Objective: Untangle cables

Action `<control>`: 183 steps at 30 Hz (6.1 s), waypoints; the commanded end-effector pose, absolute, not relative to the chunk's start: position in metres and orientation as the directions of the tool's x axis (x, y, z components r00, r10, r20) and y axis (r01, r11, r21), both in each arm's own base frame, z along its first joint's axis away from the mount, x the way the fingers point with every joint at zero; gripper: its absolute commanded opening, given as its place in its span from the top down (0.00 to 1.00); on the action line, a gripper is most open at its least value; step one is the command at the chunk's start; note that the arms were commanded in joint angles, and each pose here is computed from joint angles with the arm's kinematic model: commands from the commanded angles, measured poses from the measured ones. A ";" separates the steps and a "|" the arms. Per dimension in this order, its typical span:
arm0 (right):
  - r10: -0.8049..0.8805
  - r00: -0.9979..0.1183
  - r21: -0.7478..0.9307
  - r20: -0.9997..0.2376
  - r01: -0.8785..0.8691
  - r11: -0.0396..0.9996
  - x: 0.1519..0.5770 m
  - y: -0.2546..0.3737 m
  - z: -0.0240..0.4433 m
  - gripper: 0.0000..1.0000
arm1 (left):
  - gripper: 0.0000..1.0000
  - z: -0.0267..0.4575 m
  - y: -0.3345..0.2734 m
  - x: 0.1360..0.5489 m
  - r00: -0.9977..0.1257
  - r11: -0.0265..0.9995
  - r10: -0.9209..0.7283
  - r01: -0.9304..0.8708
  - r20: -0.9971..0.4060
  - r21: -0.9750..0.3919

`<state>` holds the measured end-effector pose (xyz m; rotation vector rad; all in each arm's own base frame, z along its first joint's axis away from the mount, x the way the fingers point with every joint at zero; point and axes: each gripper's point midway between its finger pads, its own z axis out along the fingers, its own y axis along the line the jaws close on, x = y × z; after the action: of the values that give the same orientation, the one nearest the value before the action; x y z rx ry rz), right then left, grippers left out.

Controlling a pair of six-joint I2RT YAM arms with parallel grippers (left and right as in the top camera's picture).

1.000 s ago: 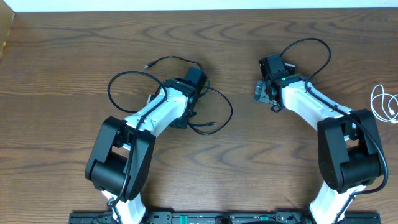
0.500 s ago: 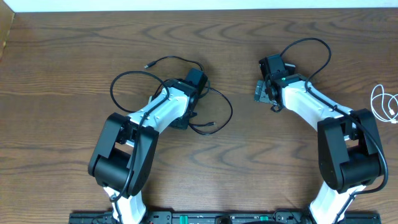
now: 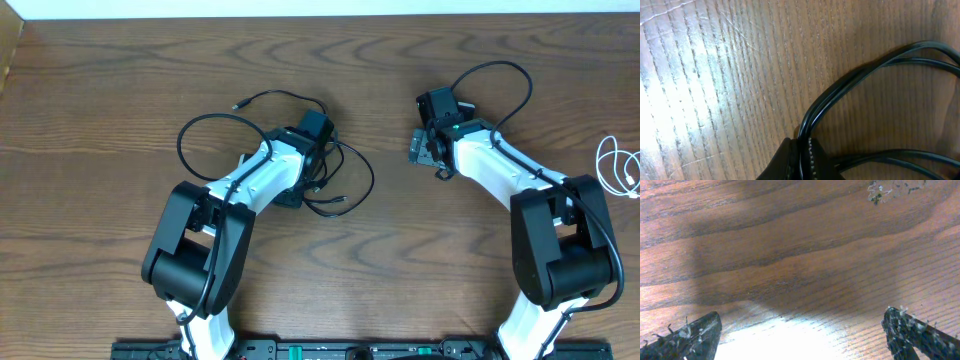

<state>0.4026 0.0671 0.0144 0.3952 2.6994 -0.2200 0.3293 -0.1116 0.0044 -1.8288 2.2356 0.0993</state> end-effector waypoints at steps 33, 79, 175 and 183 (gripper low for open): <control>0.222 -0.879 -0.112 -0.421 0.293 0.949 0.406 0.069 0.016 0.01 | 0.92 0.128 -0.099 0.382 -0.742 0.932 -0.296 -0.362 -0.602 -0.012; 0.215 -0.881 -0.112 -0.421 0.286 0.952 0.405 0.072 0.016 0.01 | 0.92 0.163 -0.165 0.363 -0.823 0.540 0.120 0.523 -0.555 -0.659; 0.214 -0.881 -0.112 -0.421 0.285 0.952 0.405 0.072 0.016 0.01 | 0.92 0.015 -0.135 0.388 -0.942 0.757 -0.336 -0.284 0.023 -0.589; 0.214 -0.881 -0.112 -0.421 0.285 0.952 0.405 0.072 0.016 0.01 | 0.92 0.046 -0.142 0.395 -0.973 0.681 -0.219 -0.102 -0.069 -0.725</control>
<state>0.4021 0.0704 0.0144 0.3838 2.7006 -0.2176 0.3957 -0.1367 0.0298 -0.3994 2.7988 -1.0608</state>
